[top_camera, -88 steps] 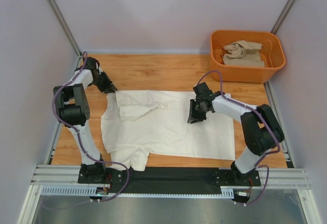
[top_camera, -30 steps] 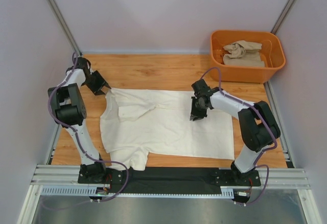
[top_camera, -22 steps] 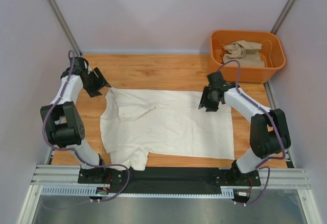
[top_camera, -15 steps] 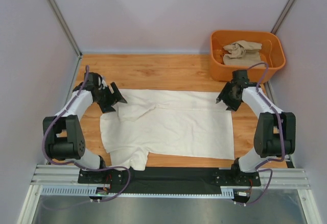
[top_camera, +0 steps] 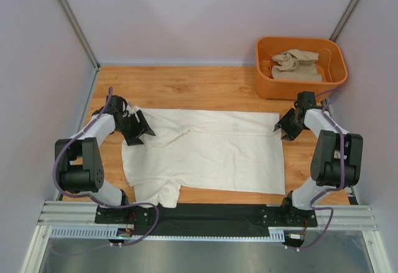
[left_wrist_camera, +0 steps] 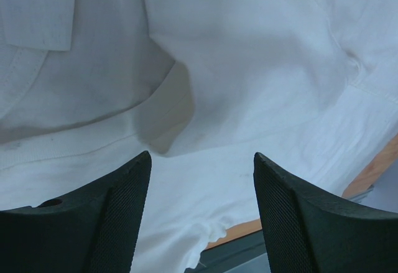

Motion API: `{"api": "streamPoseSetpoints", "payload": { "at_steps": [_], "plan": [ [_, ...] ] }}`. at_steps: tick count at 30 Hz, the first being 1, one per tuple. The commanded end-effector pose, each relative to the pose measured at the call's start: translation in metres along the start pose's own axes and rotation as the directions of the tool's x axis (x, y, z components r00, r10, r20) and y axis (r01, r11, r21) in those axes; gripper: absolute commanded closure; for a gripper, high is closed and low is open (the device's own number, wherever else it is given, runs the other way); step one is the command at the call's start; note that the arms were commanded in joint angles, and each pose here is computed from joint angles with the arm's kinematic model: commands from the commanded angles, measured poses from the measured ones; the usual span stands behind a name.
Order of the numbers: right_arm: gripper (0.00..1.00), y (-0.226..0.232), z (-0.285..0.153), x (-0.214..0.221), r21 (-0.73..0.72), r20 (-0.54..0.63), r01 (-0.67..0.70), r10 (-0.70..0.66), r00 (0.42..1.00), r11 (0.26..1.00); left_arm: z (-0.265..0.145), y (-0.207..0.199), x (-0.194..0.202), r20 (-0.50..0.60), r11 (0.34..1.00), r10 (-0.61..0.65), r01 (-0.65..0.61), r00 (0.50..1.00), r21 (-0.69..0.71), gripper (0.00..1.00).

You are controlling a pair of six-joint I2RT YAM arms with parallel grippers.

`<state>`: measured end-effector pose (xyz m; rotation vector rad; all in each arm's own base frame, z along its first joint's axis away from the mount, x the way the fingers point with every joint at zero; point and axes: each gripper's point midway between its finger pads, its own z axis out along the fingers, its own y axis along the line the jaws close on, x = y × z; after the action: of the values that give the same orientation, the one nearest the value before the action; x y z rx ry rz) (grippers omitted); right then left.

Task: Fold and stack the t-shirts
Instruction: Fold the tshirt

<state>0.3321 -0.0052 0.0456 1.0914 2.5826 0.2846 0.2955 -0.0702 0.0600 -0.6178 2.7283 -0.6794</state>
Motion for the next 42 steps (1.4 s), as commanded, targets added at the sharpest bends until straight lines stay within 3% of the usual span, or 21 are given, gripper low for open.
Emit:
{"api": "streamPoseSetpoints", "payload": {
  "at_steps": [1,3,7,16,23,35,42],
  "plan": [
    [0.52,0.007,0.004,-0.007,-0.026,0.023,-0.005,0.006,1.000,1.000,0.005,-0.006,-0.017,0.026,0.999,0.050,-0.050,0.998,0.014,0.27],
    [0.52,0.006,0.006,-0.009,-0.017,0.027,-0.012,0.012,1.000,1.000,0.009,-0.005,-0.019,0.014,0.999,0.050,-0.051,0.999,0.007,0.33],
    [0.55,0.006,0.011,-0.009,-0.011,0.020,-0.023,0.024,1.000,1.000,0.009,-0.009,-0.022,0.016,0.998,0.049,-0.049,0.999,0.028,0.59],
    [0.64,0.007,0.019,-0.021,0.010,0.048,-0.037,0.037,0.998,0.999,-0.007,-0.018,-0.019,0.041,0.997,0.054,-0.056,0.998,0.045,0.89],
    [0.69,0.004,0.024,-0.022,0.023,0.046,-0.046,0.045,0.998,0.999,-0.012,-0.020,-0.016,0.040,0.997,0.045,-0.047,0.998,0.055,1.00],
    [0.76,0.001,0.027,-0.029,0.056,0.055,-0.021,0.018,0.998,0.998,-0.030,-0.032,-0.022,0.082,0.996,0.059,-0.064,0.995,0.069,1.00],
    [0.87,0.002,0.030,-0.028,0.058,0.041,-0.018,0.016,0.999,0.998,-0.039,-0.036,-0.024,0.101,0.995,0.065,-0.072,0.993,0.069,1.00]
  ]
}}
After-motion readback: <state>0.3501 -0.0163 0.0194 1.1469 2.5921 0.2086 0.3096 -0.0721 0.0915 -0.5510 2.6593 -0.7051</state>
